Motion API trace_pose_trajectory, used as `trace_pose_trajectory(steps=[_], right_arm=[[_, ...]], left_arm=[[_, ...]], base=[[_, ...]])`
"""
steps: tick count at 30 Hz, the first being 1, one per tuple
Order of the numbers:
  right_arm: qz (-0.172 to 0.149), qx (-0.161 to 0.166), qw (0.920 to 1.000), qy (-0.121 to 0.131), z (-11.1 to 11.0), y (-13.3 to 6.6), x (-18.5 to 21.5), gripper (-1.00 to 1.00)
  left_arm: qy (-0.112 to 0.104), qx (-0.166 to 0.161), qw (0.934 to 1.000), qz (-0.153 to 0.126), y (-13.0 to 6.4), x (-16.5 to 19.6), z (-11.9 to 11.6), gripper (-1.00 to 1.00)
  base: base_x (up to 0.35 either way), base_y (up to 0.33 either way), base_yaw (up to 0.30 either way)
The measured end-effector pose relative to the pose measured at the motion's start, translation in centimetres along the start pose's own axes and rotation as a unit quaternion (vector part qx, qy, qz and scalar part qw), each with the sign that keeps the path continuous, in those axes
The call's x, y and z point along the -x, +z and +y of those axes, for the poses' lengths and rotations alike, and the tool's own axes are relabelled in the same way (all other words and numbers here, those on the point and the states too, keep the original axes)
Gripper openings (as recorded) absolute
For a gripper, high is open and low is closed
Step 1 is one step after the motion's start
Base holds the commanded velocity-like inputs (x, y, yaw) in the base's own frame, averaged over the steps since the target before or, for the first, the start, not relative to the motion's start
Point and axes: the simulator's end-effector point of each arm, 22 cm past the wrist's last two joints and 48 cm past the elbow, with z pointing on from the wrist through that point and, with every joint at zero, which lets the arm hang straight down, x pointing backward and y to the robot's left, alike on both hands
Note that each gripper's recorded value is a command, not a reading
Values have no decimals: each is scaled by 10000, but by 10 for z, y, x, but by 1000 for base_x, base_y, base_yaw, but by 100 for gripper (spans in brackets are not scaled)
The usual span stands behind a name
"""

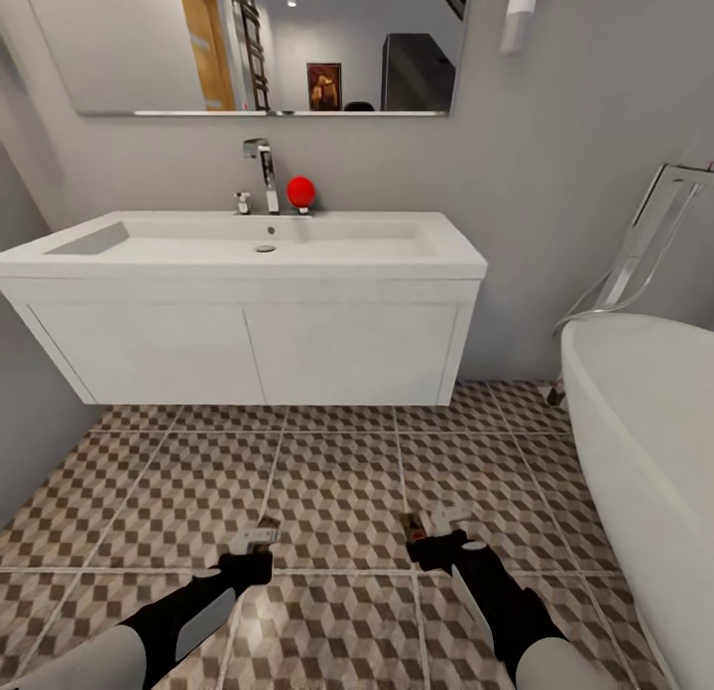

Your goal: Take the four mousetraps from the cabinet in the bathroom and place them on the bathroom floor. Make sure all four end up on the same floor surface, and ensure that at least two of them are either under or directly next to the same bathroom sink.

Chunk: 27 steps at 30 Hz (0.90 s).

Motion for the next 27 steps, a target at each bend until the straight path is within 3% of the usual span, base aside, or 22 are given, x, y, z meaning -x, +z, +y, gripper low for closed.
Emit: trace_pose_trajectory(steps=[6, 12, 15, 20, 27], right_arm=[[48, 19, 10000, 5, 1, 12, -15, -100], [94, 25, 10000, 13, 1, 23, -28, -100], [115, 28, 9999, 16, 1, 24, -30, -100], [146, 33, 9999, 13, 2, 27, -34, -100], [183, 41, 9998, 18, 2, 30, -39, -100]], left_arm=[[186, 3, 9997, -139, 11, -7, 1, -100], [640, -34, 9929, -1002, 17, 19, -1, -100], [781, -122, 9898, -1189, 15, 28, -10, -100], [822, -372, 9853, -1449, 9, 47, -30, -100], [838, -401, 9852, -1441, 11, 45, -30, -100]], base=[[0, 0, 0], [0, 0, 0], [0, 0, 0], [0, 0, 0], [0, 0, 0]])
